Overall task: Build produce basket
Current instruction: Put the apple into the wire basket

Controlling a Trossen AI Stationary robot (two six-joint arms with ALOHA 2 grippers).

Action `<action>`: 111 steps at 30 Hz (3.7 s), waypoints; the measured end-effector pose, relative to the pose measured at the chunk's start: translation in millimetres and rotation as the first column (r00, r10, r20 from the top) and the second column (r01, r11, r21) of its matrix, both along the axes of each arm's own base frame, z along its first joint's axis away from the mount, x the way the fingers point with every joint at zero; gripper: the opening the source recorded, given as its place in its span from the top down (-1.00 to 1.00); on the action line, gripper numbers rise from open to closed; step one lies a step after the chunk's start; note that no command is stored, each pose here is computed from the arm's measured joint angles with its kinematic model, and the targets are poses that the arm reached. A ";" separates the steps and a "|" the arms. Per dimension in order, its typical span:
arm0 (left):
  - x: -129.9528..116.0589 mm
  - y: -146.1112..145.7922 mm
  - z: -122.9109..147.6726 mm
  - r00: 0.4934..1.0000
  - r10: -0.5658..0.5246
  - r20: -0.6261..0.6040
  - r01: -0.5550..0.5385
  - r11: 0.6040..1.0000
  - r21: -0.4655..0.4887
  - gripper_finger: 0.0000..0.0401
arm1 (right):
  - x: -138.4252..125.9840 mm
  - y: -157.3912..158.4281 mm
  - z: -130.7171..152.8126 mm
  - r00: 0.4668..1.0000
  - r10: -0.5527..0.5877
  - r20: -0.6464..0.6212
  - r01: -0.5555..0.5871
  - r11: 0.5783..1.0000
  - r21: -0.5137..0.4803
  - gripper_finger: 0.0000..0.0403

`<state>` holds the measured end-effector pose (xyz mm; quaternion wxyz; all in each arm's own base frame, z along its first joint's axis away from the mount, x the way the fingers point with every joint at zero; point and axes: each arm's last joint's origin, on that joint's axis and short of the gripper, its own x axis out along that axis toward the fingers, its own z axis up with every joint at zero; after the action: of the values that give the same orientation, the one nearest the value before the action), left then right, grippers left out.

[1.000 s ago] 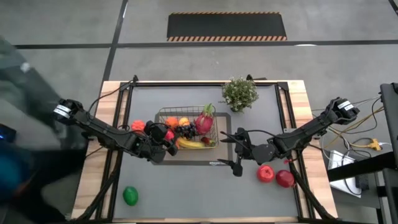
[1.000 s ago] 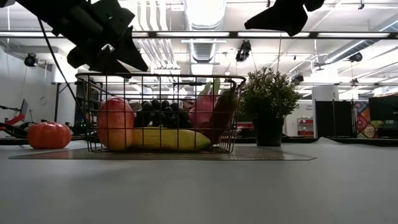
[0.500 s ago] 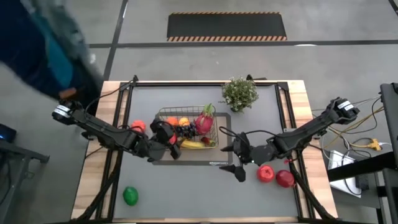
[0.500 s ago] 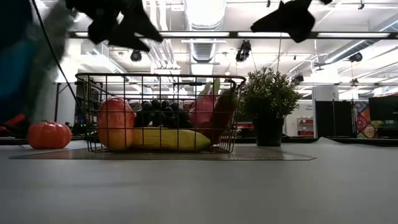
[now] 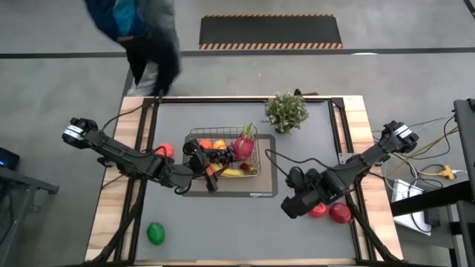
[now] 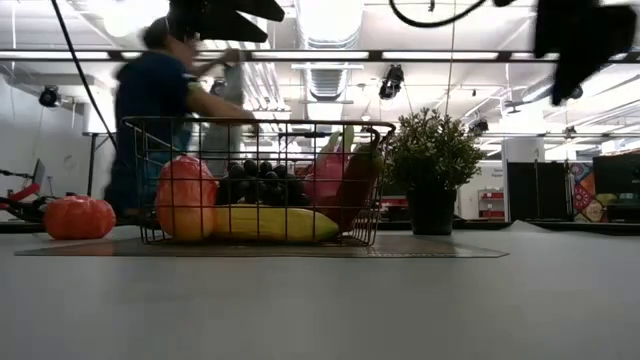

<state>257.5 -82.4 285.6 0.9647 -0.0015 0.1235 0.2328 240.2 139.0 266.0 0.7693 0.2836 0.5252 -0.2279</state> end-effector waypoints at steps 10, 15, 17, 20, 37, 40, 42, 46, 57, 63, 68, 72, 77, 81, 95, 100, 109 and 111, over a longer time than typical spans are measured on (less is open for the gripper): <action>-0.2 0.2 -0.9 1.000 -0.007 -0.022 0.007 1.000 0.028 -0.41 | -26.4 30.9 -8.4 0.941 -0.208 -0.266 0.233 0.970 0.068 -0.83; -0.2 0.2 -0.9 1.000 -0.010 -0.029 0.012 0.999 0.044 -0.41 | -35.9 34.8 -16.8 0.915 -0.269 -0.302 0.294 0.955 0.042 -0.83; -0.2 0.3 -0.9 1.000 -0.010 -0.029 0.011 0.999 0.044 -0.41 | -38.7 34.7 -21.1 0.910 -0.276 -0.311 0.299 0.954 0.028 -0.83; -0.2 0.3 -1.0 1.000 -0.009 -0.029 0.010 0.999 0.043 -0.41 | -41.6 32.8 -28.1 0.895 -0.293 -0.336 0.315 0.949 0.013 -0.83; -0.3 0.4 -1.3 0.999 -0.009 -0.031 0.010 0.999 0.045 -0.41 | -51.0 28.0 -59.4 0.851 -0.304 -0.428 0.345 0.938 0.020 -0.74; -0.3 0.4 -1.3 0.999 -0.009 -0.031 0.010 0.999 0.045 -0.41 | -51.1 27.8 -63.3 0.854 -0.301 -0.424 0.345 0.938 0.029 -0.74; -0.3 0.4 -1.4 0.999 -0.009 -0.032 0.010 0.999 0.046 -0.41 | -52.2 26.9 -66.8 0.854 -0.301 -0.425 0.344 0.939 0.026 -0.73; -0.4 0.4 -1.7 0.999 -0.009 -0.033 0.011 0.999 0.047 -0.41 | -53.6 25.6 -71.7 0.856 -0.299 -0.422 0.343 0.939 0.030 -0.74; -0.4 0.4 -1.7 0.999 -0.009 -0.034 0.010 0.999 0.048 -0.41 | -53.3 25.6 -73.0 0.861 -0.294 -0.414 0.336 0.942 0.029 -0.66; -0.5 0.6 -1.8 0.999 -0.005 -0.033 0.006 0.999 0.049 -0.41 | -53.2 25.7 -73.4 0.862 -0.294 -0.413 0.335 0.942 0.030 -0.53; -0.5 0.6 -1.8 0.999 -0.004 -0.033 0.006 0.999 0.049 -0.41 | -53.1 25.7 -73.6 0.862 -0.293 -0.413 0.335 0.942 0.030 -0.47; -0.5 0.6 -1.8 0.999 -0.004 -0.033 0.006 0.999 0.049 -0.41 | -53.2 25.6 -72.0 0.864 -0.286 -0.414 0.326 0.945 0.028 -0.47; -1.3 0.7 -0.6 0.999 -0.009 -0.035 0.011 0.998 0.061 -0.41 | -52.9 24.9 -54.9 0.877 -0.248 -0.412 0.270 0.963 -0.006 -0.47; -3.4 1.5 2.5 1.000 -0.010 -0.028 0.012 0.998 0.063 -0.41 | -47.0 28.1 -35.3 0.909 -0.165 -0.382 0.184 0.983 0.013 -0.47; -10.9 -11.6 3.3 0.997 -0.068 -0.024 0.069 0.996 0.064 -0.41 | -4.9 19.7 43.1 0.994 0.103 -0.044 -0.105 0.994 -0.044 -0.47; -16.0 -22.8 4.0 0.993 -0.116 -0.027 0.118 0.990 0.073 -0.41 | 10.2 5.1 68.8 0.983 0.179 0.043 -0.174 0.979 -0.107 -0.47; -20.7 -29.1 5.7 0.991 -0.130 -0.040 0.134 0.984 0.119 -0.41 | 38.7 -27.5 94.4 0.944 0.284 0.166 -0.252 0.949 -0.190 -0.47; -22.6 -28.0 8.4 0.990 -0.134 -0.040 0.138 0.981 0.134 -0.41 | 46.9 -35.3 97.7 0.928 0.310 0.209 -0.269 0.942 -0.201 -0.47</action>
<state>235.0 -110.4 294.0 0.9742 0.0766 0.1218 0.1741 287.1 103.7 363.7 0.8730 0.1617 0.4443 -0.1197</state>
